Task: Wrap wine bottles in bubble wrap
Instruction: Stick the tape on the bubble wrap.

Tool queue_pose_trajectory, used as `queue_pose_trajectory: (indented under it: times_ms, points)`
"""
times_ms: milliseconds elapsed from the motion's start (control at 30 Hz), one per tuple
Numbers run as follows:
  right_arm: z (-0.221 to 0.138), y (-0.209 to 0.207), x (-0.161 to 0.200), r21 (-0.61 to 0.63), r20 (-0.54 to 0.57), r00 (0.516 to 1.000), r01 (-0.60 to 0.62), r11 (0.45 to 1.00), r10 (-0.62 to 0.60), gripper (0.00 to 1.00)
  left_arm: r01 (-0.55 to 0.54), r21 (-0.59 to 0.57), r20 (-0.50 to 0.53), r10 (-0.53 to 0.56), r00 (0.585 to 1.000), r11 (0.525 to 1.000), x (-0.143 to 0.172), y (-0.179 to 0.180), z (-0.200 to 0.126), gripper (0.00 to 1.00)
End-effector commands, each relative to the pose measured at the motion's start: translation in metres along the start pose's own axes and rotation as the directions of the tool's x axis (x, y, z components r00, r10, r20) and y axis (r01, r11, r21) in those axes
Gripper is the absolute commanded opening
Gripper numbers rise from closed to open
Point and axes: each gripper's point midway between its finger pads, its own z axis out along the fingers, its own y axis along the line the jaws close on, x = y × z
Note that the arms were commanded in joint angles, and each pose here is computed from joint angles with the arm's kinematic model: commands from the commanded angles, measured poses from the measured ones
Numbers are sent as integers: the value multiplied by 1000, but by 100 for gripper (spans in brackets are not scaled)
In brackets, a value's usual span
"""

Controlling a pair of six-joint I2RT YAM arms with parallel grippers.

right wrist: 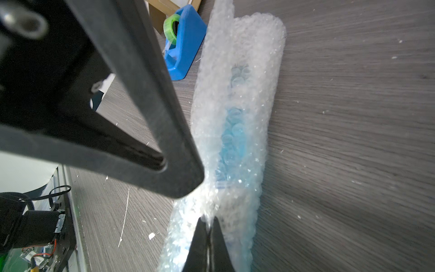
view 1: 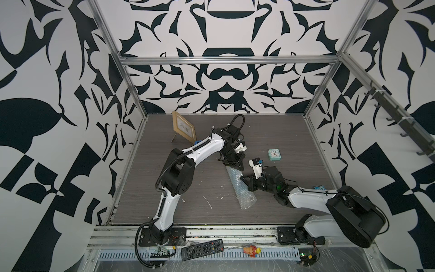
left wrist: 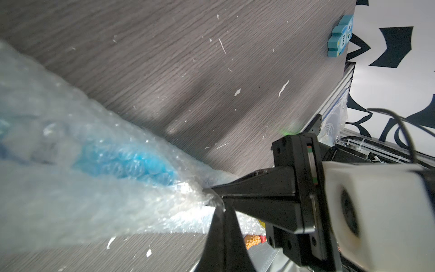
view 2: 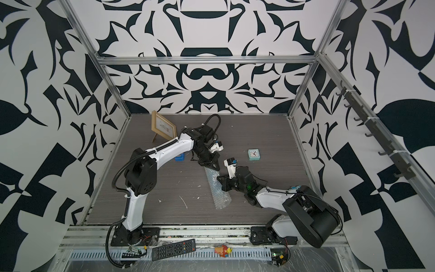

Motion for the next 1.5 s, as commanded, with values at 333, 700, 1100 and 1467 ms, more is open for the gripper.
queue_pose_trajectory:
  times_ms: [333, 700, 1100, 1467]
  points:
    - [-5, -40, 58, 165, -182, 981, -30, 986, 61, 0, 42, -14, -12, -43, 999, 999, 20, 5, -17, 0]
    - [-3, -40, 57, 161, -186, 981, -31, 986, 61, 0, 86, -26, -26, -86, 996, 996, 27, 24, -9, 0]
    - [-1, -40, 58, 163, -196, 978, -32, 986, 65, 0, 116, -50, -27, -118, 993, 992, 31, 45, -6, 0]
    - [0, -42, 63, 164, -209, 975, -46, 985, 80, 0, 134, -46, -13, -135, 991, 990, 27, 54, 6, 0]
